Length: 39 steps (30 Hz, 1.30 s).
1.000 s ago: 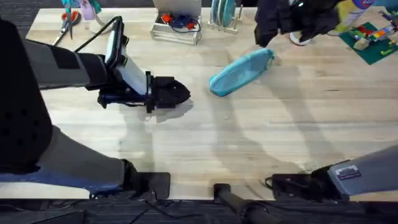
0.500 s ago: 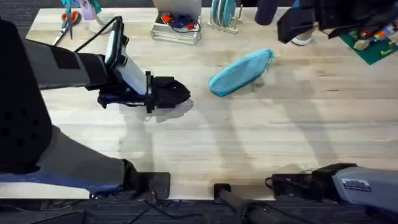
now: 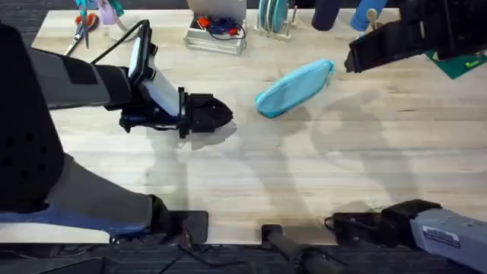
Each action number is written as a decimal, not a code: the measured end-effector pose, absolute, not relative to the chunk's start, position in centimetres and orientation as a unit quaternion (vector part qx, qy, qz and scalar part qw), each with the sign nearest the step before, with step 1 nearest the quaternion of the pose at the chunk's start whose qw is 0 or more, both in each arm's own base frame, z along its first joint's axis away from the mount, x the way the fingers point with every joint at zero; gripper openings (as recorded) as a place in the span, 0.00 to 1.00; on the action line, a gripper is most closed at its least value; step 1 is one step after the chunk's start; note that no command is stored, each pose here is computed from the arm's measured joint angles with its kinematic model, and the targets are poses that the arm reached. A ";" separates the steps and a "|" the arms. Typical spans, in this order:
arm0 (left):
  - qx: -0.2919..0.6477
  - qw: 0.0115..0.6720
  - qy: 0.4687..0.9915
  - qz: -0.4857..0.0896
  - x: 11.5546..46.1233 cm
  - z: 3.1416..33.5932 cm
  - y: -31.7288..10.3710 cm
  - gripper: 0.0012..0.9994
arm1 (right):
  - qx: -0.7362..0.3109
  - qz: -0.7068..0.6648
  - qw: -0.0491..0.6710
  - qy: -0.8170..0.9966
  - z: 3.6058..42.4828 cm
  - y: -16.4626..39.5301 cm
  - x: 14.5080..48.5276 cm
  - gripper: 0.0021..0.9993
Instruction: Unzip the bag, pick up the pens from the table one at a time and place them inside, then zip the bag closed.
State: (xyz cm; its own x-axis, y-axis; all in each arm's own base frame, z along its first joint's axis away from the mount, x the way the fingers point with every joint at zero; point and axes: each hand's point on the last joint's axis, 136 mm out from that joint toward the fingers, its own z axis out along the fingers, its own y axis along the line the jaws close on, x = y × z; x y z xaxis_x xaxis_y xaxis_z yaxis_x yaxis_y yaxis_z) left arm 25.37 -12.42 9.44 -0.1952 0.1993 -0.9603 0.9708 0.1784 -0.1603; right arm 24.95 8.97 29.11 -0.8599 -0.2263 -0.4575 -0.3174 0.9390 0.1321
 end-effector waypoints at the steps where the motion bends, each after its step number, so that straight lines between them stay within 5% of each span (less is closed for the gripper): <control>1: 0.462 0.434 0.633 -0.444 25.4 9.4 -12.4 0.04 | -0.145 0.104 0.224 0.958 29.1 9.1 24.9 1.00; 9: 0.463 0.435 0.632 -0.443 25.4 9.4 -12.4 0.09 | -0.155 0.110 0.224 0.956 29.2 9.3 24.8 1.00; 14: 0.463 0.434 0.633 -0.444 25.4 9.4 -12.4 0.90 | -0.156 0.111 0.223 0.956 29.2 9.4 24.8 1.00; 15: 0.461 0.433 0.634 -0.445 25.3 9.4 -12.4 0.97 | -0.156 0.111 0.223 0.956 29.2 9.4 24.8 1.00; 39: 0.467 0.433 0.635 -0.436 26.3 10.4 -12.0 1.00 | -0.156 0.111 0.224 0.956 29.2 9.4 24.8 1.00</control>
State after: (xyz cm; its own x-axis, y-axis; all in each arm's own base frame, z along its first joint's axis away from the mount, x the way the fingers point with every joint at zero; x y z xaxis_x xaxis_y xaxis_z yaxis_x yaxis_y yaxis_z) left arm 26.29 -12.05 10.38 -0.1887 0.2159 -0.9580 0.9717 0.1825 -0.1503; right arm 24.81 9.37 29.19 -0.8514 -0.2484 -0.4620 -0.3479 0.9266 0.1429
